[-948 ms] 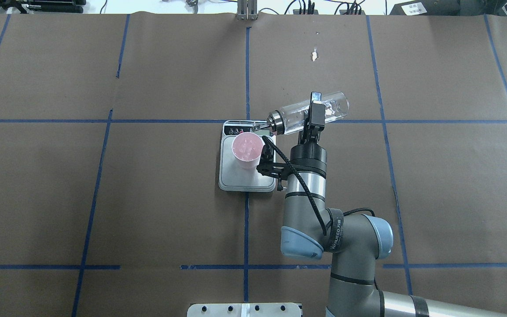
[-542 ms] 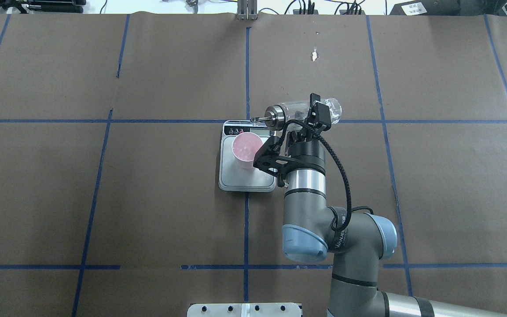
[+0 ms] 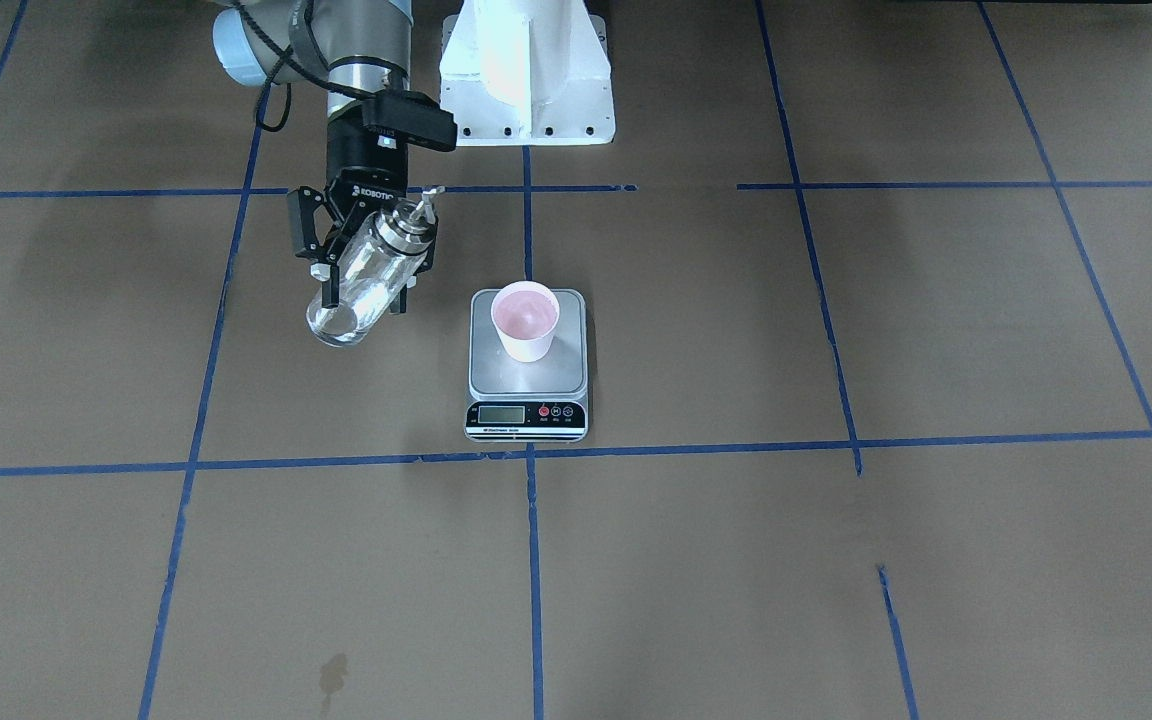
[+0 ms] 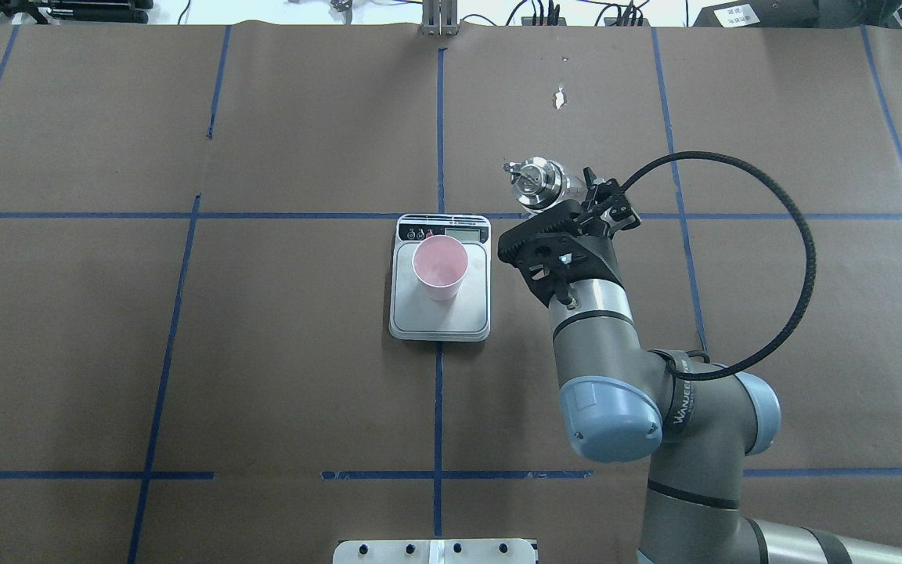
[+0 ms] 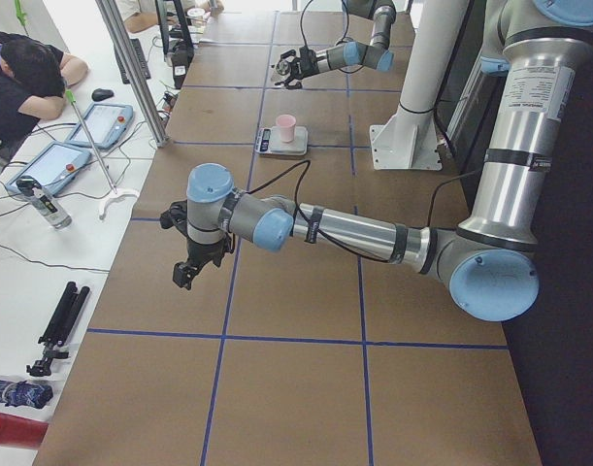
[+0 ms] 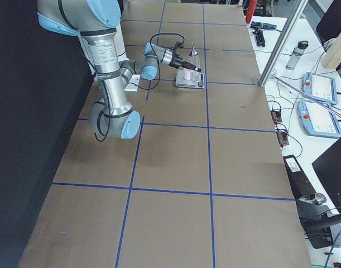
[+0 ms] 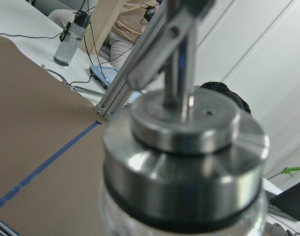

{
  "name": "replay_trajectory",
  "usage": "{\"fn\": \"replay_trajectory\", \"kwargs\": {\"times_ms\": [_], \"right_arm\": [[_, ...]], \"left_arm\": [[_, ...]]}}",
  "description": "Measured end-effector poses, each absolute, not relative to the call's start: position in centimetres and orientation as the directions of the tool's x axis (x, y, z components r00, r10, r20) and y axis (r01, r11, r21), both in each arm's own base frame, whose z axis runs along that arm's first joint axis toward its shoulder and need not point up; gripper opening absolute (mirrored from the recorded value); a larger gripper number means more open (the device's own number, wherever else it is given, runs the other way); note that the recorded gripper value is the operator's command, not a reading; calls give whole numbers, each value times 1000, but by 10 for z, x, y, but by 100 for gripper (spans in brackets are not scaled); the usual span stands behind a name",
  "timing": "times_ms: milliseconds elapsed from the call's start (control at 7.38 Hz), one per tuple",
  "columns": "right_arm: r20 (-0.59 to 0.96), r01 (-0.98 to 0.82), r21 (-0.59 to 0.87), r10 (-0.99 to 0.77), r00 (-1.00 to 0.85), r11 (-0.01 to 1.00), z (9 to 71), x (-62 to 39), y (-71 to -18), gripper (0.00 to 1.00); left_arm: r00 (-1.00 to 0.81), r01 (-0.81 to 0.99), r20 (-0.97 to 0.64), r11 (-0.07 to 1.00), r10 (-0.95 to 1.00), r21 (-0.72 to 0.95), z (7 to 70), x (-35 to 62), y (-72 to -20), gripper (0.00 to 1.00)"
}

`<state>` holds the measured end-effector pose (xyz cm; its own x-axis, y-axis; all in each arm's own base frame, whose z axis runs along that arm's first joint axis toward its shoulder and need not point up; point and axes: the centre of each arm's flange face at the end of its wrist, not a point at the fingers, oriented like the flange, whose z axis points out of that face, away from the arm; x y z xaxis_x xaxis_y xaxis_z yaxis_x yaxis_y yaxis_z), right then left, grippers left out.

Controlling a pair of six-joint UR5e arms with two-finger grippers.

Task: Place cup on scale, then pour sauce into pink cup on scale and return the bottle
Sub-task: 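Carry the upright bottle away from the cup with the right gripper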

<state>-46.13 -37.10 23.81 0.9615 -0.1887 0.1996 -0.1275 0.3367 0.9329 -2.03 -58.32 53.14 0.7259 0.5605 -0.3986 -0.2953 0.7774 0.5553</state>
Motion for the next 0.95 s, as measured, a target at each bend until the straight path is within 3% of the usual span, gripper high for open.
{"fn": "replay_trajectory", "kwargs": {"times_ms": [406, 948], "right_arm": [[492, -405, 819, -135, 860, 406, 275, -417, -388, 0], [616, -513, 728, -104, 781, 454, 363, -373, -406, 0]], "left_arm": [[739, -277, -385, 770, 553, 575, 517, -33, -583, 100], [745, -265, -368, 753, 556, 602, 497, -40, -581, 100]]}}
